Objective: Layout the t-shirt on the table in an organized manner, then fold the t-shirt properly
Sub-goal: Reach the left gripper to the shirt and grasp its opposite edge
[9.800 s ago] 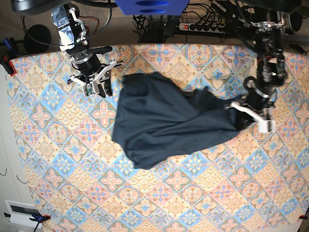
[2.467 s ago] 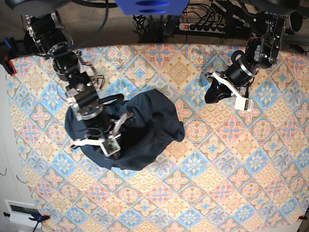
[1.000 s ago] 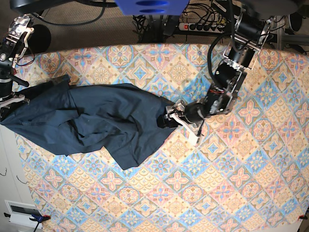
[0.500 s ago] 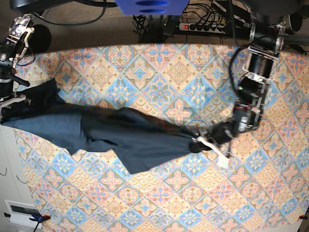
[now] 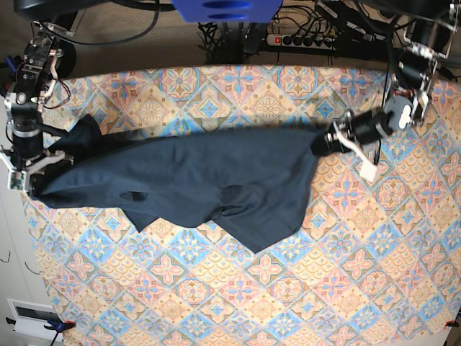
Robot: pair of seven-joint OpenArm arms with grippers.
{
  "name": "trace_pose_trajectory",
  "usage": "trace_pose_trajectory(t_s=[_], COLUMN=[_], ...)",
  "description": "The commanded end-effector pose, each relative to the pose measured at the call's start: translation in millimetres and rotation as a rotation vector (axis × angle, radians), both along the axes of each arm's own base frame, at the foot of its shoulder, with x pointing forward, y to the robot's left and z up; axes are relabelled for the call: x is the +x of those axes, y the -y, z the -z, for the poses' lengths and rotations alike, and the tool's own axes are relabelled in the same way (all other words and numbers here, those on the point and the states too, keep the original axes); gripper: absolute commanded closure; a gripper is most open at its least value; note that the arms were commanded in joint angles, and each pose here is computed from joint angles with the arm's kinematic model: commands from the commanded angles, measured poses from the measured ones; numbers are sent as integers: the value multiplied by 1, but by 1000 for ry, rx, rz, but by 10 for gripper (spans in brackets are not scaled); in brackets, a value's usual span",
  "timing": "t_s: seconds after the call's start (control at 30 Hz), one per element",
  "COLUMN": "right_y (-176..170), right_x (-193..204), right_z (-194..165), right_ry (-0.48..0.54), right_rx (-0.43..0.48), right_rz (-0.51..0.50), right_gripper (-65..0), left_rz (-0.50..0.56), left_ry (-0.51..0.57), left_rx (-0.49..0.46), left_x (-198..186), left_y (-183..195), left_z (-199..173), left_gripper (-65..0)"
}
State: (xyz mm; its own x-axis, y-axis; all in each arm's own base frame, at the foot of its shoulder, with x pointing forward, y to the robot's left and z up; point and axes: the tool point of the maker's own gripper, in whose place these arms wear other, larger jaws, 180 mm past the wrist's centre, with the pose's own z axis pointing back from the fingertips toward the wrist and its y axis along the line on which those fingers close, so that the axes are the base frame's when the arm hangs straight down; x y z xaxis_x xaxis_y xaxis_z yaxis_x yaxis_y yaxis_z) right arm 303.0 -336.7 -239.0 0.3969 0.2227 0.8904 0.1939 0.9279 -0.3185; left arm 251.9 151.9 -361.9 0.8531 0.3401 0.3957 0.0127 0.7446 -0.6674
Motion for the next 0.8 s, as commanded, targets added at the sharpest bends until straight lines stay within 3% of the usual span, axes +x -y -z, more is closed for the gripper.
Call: trace_pose_trajectory(t_s=[0.0, 0.2, 0.3, 0.37, 0.53, 0.63, 0.77], right_y=[3, 1, 3, 3, 3, 3, 3], right_x=[4, 5, 4, 4, 5, 5, 5], right_z=[-19, -18, -19, -19, -19, -19, -19], right_ry=[55, 54, 55, 55, 57, 57, 57], right_rx=[-32, -31, -32, -32, -32, -32, -32], right_rz=[-7, -11, -7, -7, -7, -7, -7], right_gripper=[-5, -5, -5, -5, -4, -4, -4], left_rz=[5, 170, 194, 161, 16, -58, -129], left_ry=[34, -140, -127, -86, 83, 155, 100], left_rx=[26, 178, 184, 189, 101, 29, -109], left_x=[3, -48, -37, -23, 34, 71, 116], left_y=[-7, -10, -12, -20, -33, -30, -10], left_z=[-7, 30, 17, 6, -44, -60, -41], left_gripper=[0, -2, -100, -204, -447, -456, -456])
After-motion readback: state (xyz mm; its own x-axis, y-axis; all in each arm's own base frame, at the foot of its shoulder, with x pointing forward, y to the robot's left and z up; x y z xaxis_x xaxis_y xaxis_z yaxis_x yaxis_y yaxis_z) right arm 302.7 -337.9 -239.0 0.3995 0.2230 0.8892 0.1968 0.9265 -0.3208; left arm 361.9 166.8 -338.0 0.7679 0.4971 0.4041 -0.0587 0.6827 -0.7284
